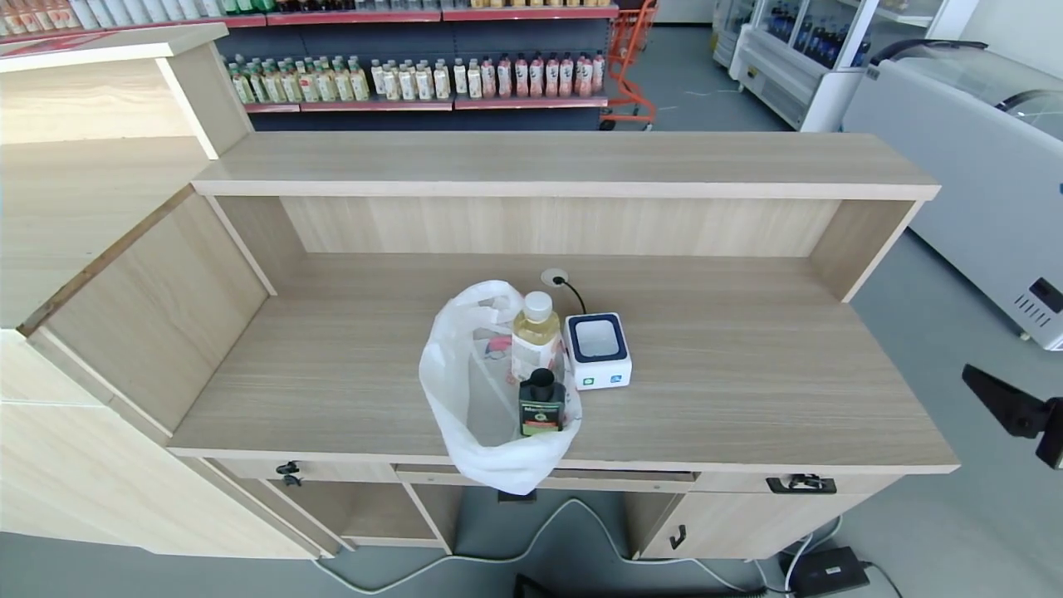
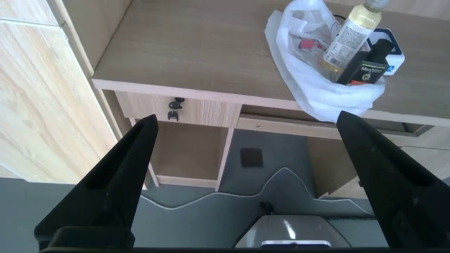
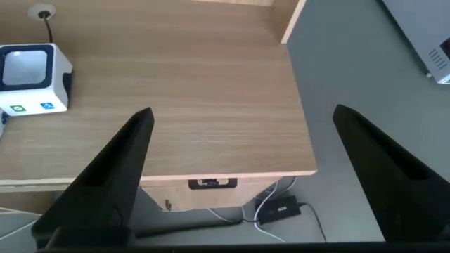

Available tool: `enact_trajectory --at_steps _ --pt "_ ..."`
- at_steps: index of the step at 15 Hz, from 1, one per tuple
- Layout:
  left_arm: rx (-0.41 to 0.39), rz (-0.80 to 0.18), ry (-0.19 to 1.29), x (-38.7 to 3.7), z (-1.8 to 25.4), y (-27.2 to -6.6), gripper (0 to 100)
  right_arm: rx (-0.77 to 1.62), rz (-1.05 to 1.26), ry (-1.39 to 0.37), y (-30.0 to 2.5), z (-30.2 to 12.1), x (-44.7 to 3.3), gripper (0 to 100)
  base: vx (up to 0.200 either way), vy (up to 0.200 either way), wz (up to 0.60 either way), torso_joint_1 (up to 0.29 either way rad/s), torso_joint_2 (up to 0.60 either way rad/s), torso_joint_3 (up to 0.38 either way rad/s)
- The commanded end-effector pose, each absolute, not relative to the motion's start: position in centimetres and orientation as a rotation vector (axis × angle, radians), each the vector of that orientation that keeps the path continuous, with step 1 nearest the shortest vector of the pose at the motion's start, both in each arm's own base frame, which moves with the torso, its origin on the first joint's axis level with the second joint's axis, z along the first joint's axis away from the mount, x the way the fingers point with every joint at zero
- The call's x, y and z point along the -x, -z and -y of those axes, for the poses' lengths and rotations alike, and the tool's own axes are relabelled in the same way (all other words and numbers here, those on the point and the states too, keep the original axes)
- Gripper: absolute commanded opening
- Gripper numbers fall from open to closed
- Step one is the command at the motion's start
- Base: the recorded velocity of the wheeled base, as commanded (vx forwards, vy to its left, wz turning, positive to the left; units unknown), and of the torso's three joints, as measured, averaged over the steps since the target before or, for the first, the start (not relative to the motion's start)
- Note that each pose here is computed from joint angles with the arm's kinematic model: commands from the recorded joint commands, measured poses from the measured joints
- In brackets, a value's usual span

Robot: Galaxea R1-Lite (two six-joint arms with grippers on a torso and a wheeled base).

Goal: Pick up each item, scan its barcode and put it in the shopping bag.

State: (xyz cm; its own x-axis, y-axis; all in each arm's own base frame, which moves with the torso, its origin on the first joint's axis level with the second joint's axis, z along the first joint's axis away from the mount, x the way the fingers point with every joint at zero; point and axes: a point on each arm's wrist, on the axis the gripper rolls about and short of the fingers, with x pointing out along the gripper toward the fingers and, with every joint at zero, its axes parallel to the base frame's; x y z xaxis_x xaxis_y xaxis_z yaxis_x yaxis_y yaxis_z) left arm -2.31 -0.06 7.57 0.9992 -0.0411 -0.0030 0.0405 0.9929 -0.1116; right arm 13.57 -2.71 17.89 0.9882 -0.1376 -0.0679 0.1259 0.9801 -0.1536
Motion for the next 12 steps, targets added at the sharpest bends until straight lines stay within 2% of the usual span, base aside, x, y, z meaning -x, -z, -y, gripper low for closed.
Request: enact_trajectory --at_steps 1,3,6,12 --pt "0.112 -0.005 0.041 2.3 0.1 -7.6 100 0.105 -0.028 0.145 -14.9 1.4 -7.7 100 0.000 0.000 0.00 0.000 0.00 0.000" --pt "0.112 -0.005 0.041 2.3 0.1 -7.6 100 0.089 0.045 0.096 -14.3 0.6 -5.2 100 0.000 0.000 0.00 0.000 0.00 0.000" --pt "0.112 -0.005 0.041 2.3 0.1 -7.6 100 0.049 -0.013 0.023 -11.5 0.0 -1.3 100 0.000 0.000 0.00 0.000 0.00 0.000" --pt "0.112 -0.005 0.041 2.3 0.1 -7.6 100 0.021 -0.026 0.020 -8.1 -0.1 1.7 100 0.000 0.000 0.00 0.000 0.00 0.000"
